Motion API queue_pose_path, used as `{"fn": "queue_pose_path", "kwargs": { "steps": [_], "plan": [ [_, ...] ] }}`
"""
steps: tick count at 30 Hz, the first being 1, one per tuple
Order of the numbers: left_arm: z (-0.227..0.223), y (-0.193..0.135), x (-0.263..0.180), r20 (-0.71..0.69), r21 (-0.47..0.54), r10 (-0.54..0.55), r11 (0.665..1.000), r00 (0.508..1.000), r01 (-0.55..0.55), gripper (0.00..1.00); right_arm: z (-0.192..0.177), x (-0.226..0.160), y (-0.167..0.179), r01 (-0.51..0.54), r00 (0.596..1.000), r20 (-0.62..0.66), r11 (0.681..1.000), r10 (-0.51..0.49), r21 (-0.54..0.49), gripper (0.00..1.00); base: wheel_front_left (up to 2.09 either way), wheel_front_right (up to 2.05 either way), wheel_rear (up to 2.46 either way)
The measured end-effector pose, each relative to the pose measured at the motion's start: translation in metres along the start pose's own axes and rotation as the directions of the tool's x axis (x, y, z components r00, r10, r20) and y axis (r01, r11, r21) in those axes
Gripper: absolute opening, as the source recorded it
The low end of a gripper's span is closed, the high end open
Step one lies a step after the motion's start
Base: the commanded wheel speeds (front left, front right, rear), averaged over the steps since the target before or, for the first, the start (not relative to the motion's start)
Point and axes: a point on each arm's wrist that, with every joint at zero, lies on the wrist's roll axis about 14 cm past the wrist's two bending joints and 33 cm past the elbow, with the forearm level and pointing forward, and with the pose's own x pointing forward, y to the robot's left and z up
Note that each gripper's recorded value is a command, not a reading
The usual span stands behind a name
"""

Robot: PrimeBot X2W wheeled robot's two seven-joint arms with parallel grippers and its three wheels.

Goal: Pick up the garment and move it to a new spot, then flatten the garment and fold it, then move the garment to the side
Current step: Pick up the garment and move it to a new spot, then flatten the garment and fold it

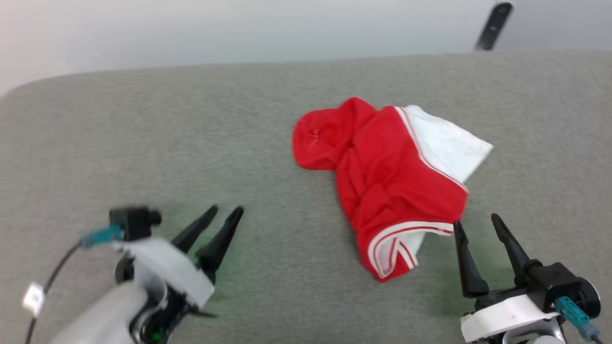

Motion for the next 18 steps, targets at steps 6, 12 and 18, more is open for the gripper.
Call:
{"fn": "queue_pose_path", "kwargs": {
  "steps": [6,12,18],
  "plan": [
    [-0.003,0.027,-0.043,0.113,-0.014,0.134,0.991,0.984,-0.134,1.00,-0.006,0.006,0.009,-0.037,0.999,-0.018,0.999,0.037,-0.020,1.00,0.00,0.00,0.00],
    [0.004,0.031,-0.078,0.235,0.068,0.215,0.969,0.948,-0.237,1.00,-0.016,0.011,0.015,-0.094,0.993,-0.082,0.994,0.090,-0.052,1.00,0.00,0.00,0.00],
    [0.014,0.028,-0.105,0.346,0.123,0.269,0.937,0.899,-0.328,1.00,-0.019,0.039,0.018,-0.202,0.961,-0.218,0.971,0.171,-0.125,1.00,0.00,0.00,0.00]
  ]
}}
